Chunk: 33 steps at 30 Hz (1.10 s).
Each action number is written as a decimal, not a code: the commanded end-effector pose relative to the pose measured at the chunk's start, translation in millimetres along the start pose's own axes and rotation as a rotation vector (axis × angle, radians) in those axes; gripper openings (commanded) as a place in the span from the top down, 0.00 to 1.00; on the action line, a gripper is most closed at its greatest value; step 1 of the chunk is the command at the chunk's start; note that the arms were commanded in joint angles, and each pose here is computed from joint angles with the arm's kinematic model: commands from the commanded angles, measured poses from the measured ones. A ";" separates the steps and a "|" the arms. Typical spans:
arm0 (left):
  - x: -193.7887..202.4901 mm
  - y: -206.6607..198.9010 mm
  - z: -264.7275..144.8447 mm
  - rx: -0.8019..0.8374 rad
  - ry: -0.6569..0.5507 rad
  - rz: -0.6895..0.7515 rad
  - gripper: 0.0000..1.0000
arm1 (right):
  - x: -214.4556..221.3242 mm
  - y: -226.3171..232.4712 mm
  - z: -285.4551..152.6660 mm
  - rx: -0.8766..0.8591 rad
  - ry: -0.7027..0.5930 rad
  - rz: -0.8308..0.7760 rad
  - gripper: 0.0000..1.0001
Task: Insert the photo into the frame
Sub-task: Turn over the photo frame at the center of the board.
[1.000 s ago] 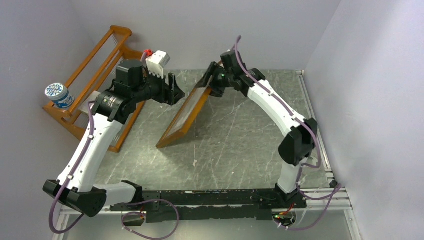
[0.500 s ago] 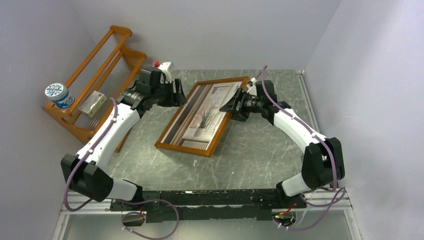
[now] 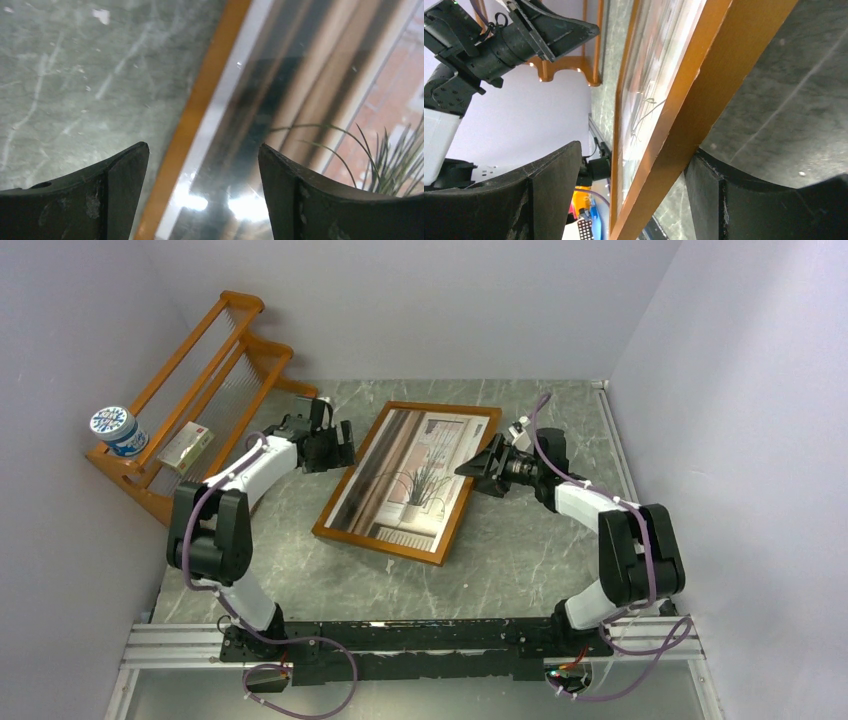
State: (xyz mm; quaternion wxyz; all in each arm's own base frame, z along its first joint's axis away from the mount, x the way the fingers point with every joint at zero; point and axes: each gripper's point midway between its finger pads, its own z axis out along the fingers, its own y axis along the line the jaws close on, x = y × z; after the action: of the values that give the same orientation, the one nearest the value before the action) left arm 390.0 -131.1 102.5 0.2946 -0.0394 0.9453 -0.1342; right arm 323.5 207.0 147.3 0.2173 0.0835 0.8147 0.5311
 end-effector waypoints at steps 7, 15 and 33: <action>-14.8 9.2 36.1 0.144 0.015 -0.083 0.19 | -31.3 -39.2 13.0 0.043 -0.094 -0.027 0.24; 16.0 18.1 56.6 0.134 0.088 -0.121 0.23 | -60.6 -93.0 11.6 0.358 -0.165 0.051 0.22; 52.0 -27.6 46.6 0.418 0.227 -0.195 0.41 | -71.4 -128.3 22.3 0.527 -0.130 0.164 0.21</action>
State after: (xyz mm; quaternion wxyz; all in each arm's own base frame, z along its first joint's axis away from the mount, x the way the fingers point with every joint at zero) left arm 382.5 -153.4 37.5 0.1994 -0.0604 0.9324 -0.2953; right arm 395.2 138.8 37.7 0.1877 0.2451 0.9047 0.2936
